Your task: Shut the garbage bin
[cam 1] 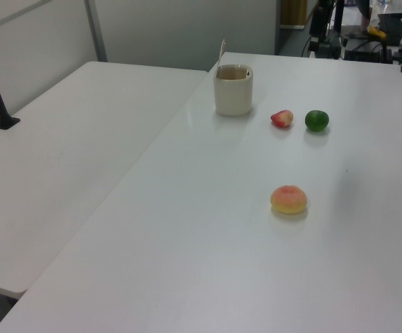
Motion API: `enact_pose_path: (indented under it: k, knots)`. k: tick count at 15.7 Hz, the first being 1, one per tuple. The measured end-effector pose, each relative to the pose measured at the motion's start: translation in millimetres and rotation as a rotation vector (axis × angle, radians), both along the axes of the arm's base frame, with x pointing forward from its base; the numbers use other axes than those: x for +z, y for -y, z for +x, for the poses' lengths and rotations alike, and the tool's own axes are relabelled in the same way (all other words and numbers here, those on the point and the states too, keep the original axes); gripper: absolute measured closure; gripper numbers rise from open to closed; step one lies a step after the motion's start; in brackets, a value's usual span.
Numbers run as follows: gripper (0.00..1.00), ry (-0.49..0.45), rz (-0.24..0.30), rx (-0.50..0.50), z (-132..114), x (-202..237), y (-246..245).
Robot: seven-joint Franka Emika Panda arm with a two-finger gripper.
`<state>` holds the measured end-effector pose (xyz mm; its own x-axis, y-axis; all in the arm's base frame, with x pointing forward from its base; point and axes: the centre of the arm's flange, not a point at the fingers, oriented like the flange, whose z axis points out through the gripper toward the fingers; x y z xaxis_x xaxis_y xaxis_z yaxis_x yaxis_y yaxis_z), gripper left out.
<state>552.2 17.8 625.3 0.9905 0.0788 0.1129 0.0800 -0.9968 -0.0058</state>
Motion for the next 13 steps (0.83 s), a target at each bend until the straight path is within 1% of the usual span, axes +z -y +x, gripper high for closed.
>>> enact_pose_path:
  k: [11,13]
  knots:
    - [0.00,0.000,0.000,0.000,0.0,0.1,0.0]
    - [0.04,0.000,0.000,0.001,0.0,0.1,0.0]
